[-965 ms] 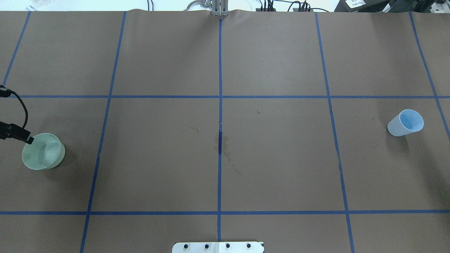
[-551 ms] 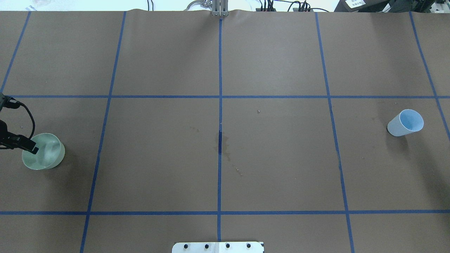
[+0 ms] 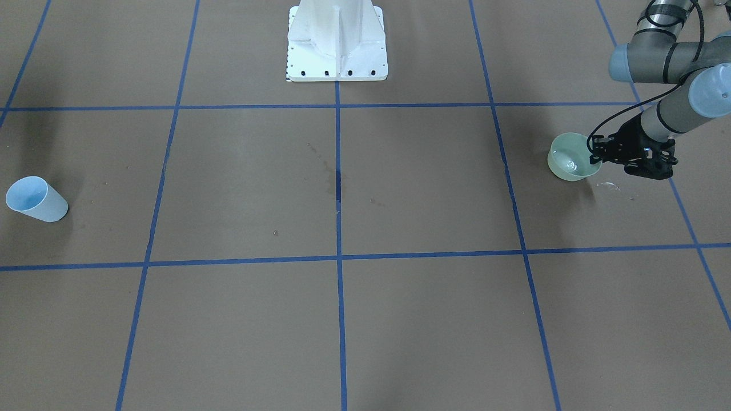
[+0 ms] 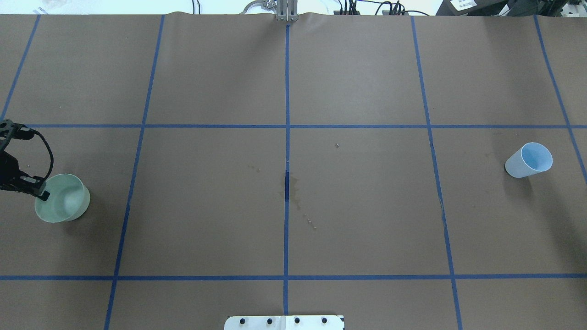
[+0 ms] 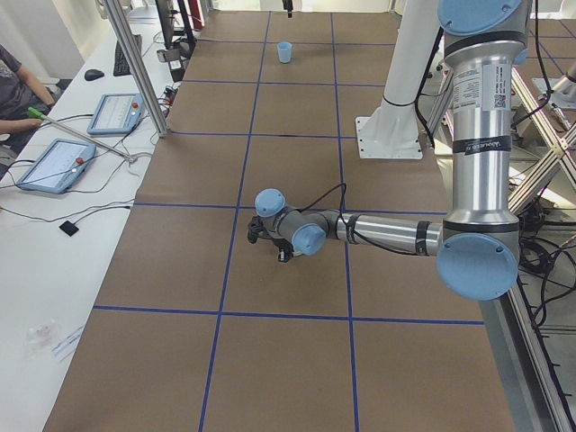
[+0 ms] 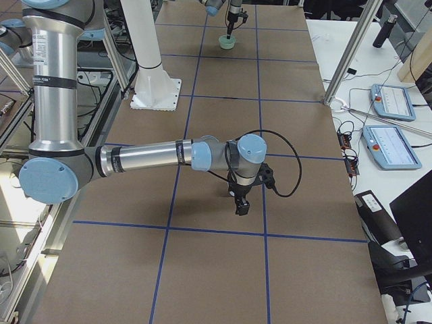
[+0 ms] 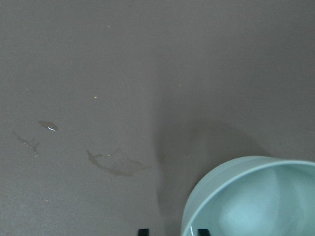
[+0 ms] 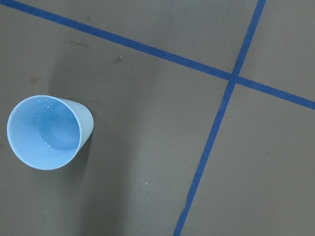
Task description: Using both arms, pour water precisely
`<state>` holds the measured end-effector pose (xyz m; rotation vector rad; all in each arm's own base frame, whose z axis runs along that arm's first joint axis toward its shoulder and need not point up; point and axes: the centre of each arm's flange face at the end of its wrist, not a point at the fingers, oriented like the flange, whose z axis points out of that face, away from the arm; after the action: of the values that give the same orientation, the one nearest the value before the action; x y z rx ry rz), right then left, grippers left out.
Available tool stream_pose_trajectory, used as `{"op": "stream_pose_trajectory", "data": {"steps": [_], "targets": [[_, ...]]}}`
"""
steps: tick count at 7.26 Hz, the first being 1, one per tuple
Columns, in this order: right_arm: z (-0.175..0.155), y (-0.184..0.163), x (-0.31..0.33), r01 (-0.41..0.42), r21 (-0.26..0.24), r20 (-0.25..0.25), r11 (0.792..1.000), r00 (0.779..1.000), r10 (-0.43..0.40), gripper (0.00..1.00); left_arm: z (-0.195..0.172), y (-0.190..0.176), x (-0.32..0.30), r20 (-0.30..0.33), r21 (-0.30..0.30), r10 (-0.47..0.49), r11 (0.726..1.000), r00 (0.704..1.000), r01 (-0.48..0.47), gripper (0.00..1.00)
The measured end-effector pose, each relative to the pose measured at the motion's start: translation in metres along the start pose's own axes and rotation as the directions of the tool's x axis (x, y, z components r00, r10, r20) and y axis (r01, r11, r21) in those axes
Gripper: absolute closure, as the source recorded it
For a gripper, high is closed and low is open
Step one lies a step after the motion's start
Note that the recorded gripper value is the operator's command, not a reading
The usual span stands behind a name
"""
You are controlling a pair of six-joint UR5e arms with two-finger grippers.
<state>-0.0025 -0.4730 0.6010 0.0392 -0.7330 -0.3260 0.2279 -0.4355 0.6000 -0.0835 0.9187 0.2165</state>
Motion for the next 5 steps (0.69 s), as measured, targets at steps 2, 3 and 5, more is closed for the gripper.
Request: {"op": "stream_pose_trajectory", "data": {"steps": [2, 3, 5], "targets": [[-0.003, -0.001, -0.003, 0.005, 0.006, 0.001, 1.0, 1.0, -0.005, 0.01, -0.019, -0.038, 0.058, -0.096, 0.005, -0.044, 0.999, 0.994, 0.045, 1.0], [-0.004, -0.002, -0.004, 0.008, 0.01, 0.002, 1.0, 1.0, -0.008, 0.01, -0.034, -0.066, 0.104, -0.134, 0.016, -0.081, 0.996, 0.988, 0.084, 1.0], [-0.005, -0.002, -0.005, 0.01, 0.012, 0.006, 1.0, 1.0, -0.01, 0.01, -0.035, -0.096, 0.217, -0.183, -0.005, -0.145, 0.989, 0.972, 0.146, 1.0]]}}
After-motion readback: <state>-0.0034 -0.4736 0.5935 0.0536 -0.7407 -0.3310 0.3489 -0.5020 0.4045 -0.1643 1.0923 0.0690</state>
